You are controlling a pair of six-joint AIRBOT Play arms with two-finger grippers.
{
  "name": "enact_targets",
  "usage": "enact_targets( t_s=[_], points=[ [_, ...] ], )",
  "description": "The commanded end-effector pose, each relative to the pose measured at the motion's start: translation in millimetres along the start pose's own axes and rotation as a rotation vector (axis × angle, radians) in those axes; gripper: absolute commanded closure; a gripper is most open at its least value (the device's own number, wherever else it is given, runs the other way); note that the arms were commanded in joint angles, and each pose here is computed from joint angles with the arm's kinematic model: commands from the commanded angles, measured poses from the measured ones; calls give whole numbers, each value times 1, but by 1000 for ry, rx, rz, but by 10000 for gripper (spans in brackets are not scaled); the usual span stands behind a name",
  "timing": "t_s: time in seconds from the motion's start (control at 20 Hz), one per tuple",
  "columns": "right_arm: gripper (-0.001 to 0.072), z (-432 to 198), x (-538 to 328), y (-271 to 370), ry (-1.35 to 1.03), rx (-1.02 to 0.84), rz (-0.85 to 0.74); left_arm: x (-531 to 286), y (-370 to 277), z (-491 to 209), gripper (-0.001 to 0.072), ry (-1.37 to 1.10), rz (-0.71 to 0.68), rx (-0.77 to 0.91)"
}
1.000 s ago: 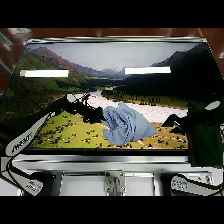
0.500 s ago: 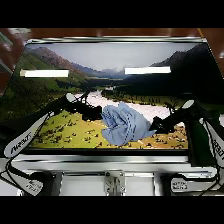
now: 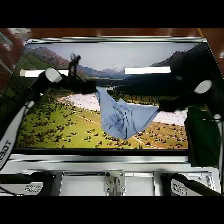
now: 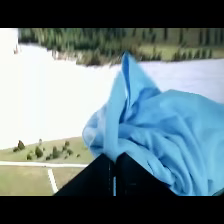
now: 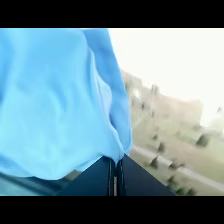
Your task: Fold the shirts.
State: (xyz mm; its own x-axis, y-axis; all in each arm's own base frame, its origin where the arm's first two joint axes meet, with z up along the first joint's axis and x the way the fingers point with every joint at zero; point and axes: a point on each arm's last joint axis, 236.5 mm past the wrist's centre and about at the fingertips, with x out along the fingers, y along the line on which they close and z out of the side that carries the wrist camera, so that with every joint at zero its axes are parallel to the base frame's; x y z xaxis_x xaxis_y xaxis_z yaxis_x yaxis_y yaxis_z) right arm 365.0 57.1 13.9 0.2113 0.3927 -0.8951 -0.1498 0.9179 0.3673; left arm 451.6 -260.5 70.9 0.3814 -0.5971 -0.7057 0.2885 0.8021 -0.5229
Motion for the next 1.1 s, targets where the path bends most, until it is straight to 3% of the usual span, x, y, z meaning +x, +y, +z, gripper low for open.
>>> enact_targets(
  t_s=[0.0,0.2,0.4,0.55,0.8,0.9,1.05],
  points=[
    [639,85,-155,42,-484,-239,-150,-135,-56,89,674,-337,35,212],
    [639,101,-354,119,-1076,-384,-260,-307,-115,116,674,-693,128,402],
    [639,55,-424,160,-1250,-395,-239,-414,-139,84,673,-886,178,423],
    [639,30,-423,160,-1207,-406,-279,-452,-138,62,674,-935,242,448],
    [639,-6,-373,77,-865,-212,-505,-442,-35,19,674,-660,618,300],
    [639,-16,-364,65,-796,-181,-533,-437,-23,12,673,-617,651,264],
    [639,-18,-360,72,-790,-189,-501,-441,-35,16,673,-676,595,239]
  ],
)
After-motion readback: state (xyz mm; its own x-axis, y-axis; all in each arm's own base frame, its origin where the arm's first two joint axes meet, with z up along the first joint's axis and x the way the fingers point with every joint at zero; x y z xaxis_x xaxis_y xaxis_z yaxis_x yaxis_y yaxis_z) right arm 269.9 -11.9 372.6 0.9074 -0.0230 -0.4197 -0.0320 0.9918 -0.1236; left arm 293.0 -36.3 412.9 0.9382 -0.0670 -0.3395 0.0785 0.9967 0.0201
